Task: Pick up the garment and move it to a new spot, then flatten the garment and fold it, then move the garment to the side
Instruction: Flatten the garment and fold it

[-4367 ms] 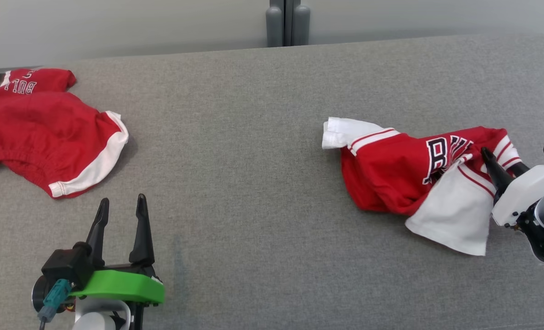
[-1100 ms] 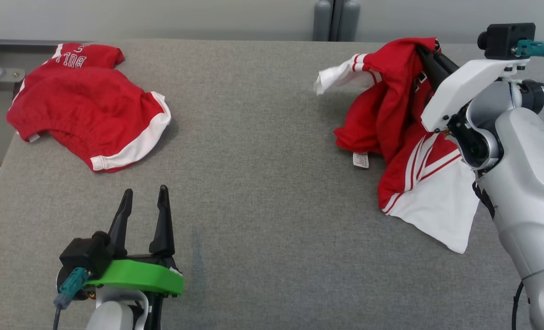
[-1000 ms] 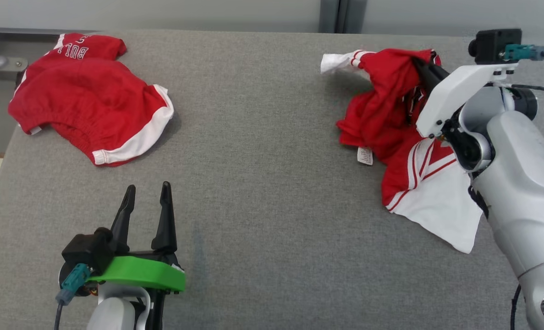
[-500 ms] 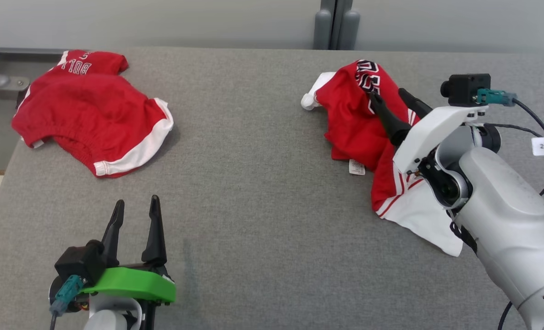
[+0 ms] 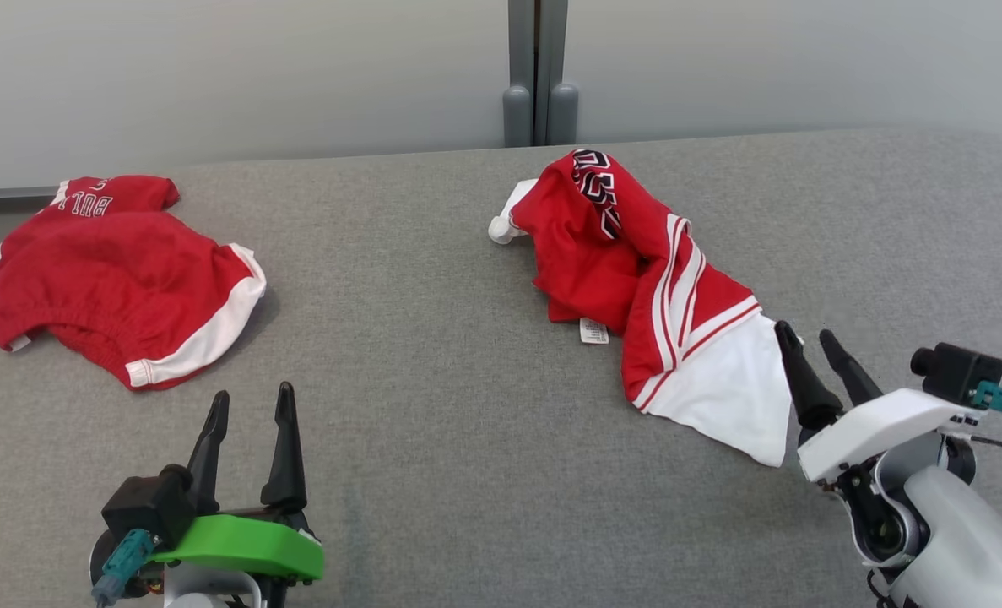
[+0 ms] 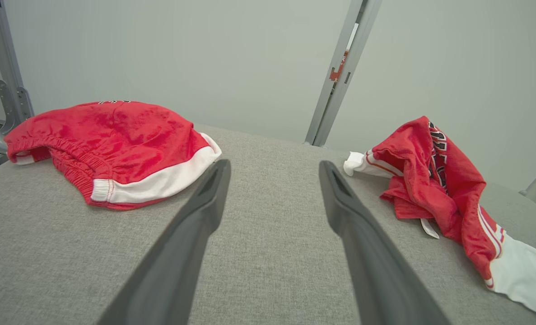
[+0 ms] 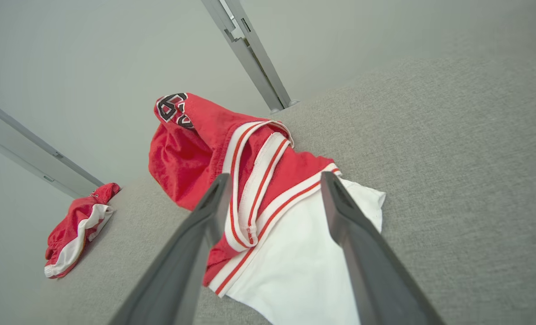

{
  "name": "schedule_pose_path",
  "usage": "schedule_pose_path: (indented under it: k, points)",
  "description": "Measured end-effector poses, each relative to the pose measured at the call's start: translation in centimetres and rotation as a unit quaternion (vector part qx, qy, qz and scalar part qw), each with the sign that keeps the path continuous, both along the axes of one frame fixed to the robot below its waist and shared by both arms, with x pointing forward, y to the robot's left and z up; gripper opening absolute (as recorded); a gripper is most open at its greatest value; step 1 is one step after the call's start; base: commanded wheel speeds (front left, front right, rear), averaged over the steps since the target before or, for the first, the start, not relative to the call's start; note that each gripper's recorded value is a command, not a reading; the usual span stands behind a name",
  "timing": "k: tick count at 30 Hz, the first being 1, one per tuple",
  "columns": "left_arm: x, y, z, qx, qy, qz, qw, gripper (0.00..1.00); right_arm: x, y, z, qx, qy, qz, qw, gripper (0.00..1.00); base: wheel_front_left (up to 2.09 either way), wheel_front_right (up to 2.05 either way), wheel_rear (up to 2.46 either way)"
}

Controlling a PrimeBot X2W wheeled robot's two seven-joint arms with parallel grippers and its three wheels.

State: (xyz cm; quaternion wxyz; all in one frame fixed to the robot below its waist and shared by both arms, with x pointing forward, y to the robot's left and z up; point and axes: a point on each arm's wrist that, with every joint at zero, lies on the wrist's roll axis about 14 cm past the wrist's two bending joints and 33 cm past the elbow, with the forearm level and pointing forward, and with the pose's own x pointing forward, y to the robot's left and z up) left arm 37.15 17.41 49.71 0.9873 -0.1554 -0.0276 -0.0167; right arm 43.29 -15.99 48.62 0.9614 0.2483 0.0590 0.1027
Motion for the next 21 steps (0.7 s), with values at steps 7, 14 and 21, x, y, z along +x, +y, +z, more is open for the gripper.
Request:
schedule_pose_path:
  k: [7, 14, 21]
  points:
    - [0.3, -0.7, -0.1, 0.001, 0.001, -0.011, 1.000, 1.00, -1.2, 0.4, -1.1, -0.003, 0.007, 0.000, 1.000, 1.00, 0.00, 0.00, 0.00]
    - [0.1, -0.4, -0.2, 0.001, 0.003, -0.008, 1.000, 1.00, -0.6, 2.3, -1.2, -0.012, 0.015, 0.027, 0.999, 1.00, 0.00, 0.00, 0.00]
    - [0.0, 0.4, -0.3, 0.001, 0.004, 0.004, 1.000, 1.00, 0.7, 6.0, -2.9, -0.035, 0.071, 0.084, 0.993, 1.00, 0.00, 0.00, 0.00]
